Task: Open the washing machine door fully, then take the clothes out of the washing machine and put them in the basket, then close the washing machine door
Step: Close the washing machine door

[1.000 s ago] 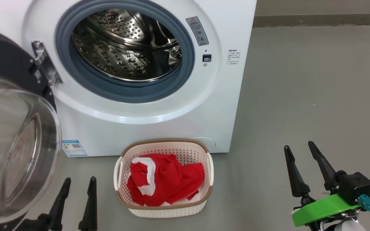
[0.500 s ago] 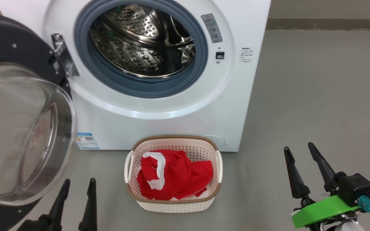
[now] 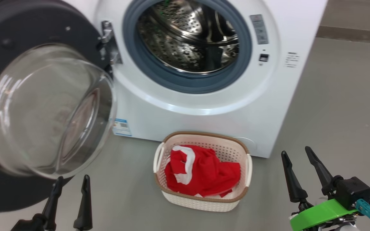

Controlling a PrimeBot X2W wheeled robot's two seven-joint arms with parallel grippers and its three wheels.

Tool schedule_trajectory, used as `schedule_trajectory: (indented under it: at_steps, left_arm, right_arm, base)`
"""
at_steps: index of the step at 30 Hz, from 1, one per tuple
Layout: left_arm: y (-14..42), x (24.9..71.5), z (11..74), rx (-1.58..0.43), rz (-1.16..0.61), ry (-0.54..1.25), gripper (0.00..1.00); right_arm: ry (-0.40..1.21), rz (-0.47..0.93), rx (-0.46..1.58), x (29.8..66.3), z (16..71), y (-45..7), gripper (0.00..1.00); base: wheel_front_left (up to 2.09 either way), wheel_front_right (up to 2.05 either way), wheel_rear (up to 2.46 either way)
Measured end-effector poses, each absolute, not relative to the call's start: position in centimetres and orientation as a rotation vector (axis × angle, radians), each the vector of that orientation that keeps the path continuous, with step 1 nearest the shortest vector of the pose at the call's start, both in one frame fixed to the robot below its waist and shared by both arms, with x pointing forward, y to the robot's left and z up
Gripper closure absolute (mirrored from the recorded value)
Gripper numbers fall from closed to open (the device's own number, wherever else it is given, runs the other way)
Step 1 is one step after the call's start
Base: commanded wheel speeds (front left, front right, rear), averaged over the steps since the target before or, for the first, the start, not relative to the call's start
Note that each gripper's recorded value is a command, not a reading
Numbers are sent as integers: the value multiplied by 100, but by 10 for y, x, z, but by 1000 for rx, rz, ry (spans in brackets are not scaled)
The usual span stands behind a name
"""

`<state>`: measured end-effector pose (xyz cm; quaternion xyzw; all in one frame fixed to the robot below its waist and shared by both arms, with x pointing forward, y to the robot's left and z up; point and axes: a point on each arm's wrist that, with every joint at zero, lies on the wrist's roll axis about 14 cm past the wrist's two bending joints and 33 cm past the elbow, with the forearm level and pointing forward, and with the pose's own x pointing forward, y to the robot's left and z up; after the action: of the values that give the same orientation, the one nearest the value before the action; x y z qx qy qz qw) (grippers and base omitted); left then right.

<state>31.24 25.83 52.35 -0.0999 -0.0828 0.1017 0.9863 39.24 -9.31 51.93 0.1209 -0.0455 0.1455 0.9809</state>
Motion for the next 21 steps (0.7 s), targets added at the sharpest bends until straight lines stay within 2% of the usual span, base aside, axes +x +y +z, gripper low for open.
schedule_trajectory:
  at_steps: [21]
  left_arm:
    - [320, 236, 521, -185, 476, -190, 0]
  right_arm:
    - [-70, 563, 247, 398, 524, 3, 0]
  base:
    - [0, 0, 0]
